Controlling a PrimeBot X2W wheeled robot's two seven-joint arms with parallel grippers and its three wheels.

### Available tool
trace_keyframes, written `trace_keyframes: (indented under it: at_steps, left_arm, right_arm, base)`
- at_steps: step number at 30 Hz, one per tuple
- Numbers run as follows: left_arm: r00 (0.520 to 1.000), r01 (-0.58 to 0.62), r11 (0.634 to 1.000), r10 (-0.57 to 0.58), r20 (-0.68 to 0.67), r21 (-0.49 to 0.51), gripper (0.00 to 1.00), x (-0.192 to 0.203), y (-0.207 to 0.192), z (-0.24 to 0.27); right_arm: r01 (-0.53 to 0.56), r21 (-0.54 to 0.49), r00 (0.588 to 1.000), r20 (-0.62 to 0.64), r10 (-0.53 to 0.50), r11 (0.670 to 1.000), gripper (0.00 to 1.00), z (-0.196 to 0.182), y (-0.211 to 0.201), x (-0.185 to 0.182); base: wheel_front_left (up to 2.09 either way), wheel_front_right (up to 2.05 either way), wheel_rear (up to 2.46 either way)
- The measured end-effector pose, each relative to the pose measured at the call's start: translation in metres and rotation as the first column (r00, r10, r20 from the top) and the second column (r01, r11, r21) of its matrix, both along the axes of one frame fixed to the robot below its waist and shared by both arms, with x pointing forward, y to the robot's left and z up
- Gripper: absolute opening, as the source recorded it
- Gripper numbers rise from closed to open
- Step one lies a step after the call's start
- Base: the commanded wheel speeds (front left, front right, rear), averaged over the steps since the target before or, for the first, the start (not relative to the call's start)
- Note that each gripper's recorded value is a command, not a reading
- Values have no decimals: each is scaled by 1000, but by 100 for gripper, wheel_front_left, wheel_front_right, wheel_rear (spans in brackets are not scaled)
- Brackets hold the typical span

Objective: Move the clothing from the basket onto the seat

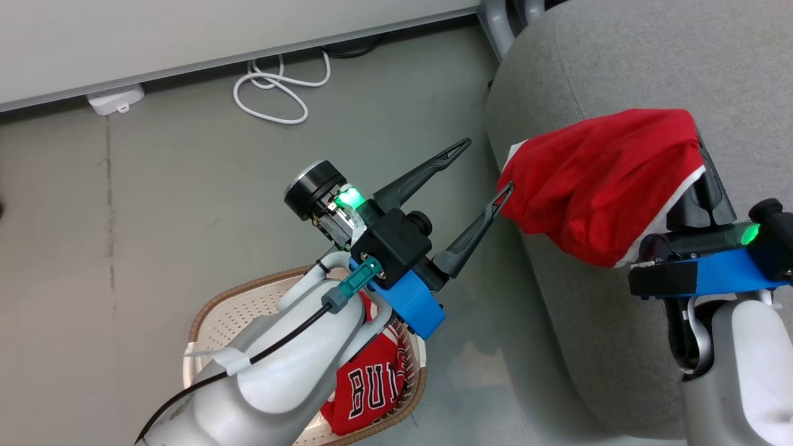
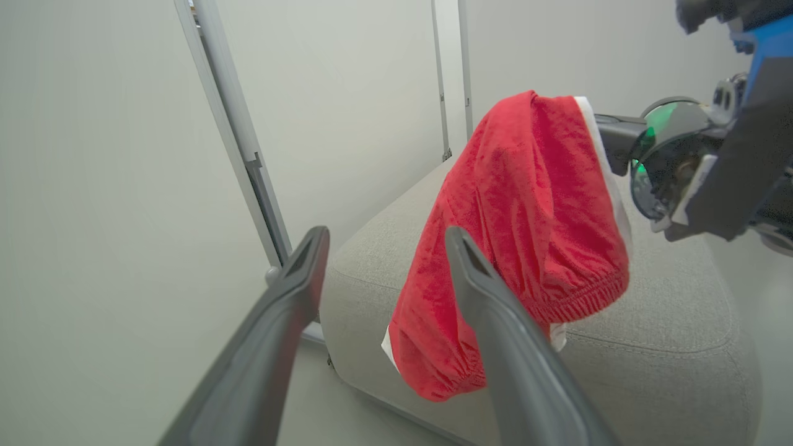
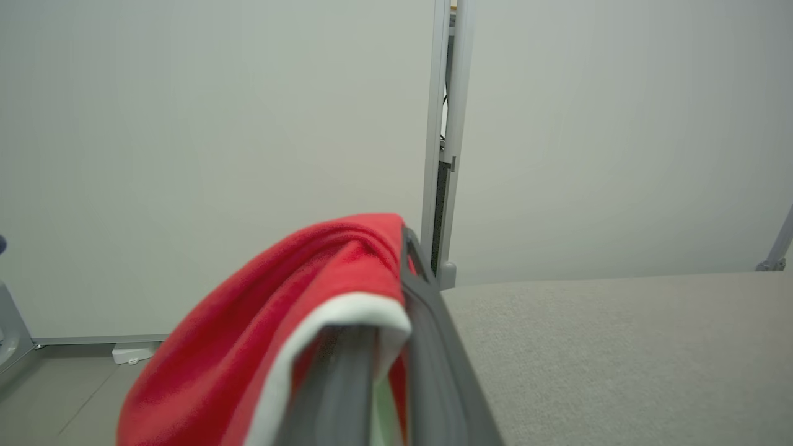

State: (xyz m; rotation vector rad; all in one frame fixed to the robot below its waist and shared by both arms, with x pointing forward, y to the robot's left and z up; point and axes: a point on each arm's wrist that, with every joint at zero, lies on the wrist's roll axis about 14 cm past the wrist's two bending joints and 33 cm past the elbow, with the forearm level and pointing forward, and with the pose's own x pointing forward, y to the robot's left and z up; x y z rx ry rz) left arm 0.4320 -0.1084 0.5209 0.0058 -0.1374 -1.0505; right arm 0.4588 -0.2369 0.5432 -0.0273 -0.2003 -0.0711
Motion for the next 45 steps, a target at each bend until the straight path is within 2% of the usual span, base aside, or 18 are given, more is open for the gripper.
trace_keyframes:
  at_steps: [14,24,32,37,45]
  left_arm:
    - [989,142,990,-142,-40,-3,100,-12,-41,-22]
    - [987,153,988,-153,-43,4,100,-14,-43,-25]
    - [990,131,991,-130,-51,7,100,-5,-37,-31]
    - [990,124,992,-122,-66,14,100,5,-34,-42]
    - [987,117,993,-114,-111,21,100,25,-31,-71]
  right_arm:
    - [203,-11,978,-37,-203,979,0,-10,-69,-41]
    - [228,-12,973,-32,-228,974,0,-8,-76,-48]
    - [205,-40,979,13,-205,978,0,5,-70,-29]
    - [213,-72,974,99,-205,974,0,32,-74,-8]
    - [293,-148,931,270,-246,945,0,86,-107,29]
  base:
    - [0,0,0]
    - [0,0,0]
    - [0,0,0]
    - [0,0,0]
    - [0,0,0]
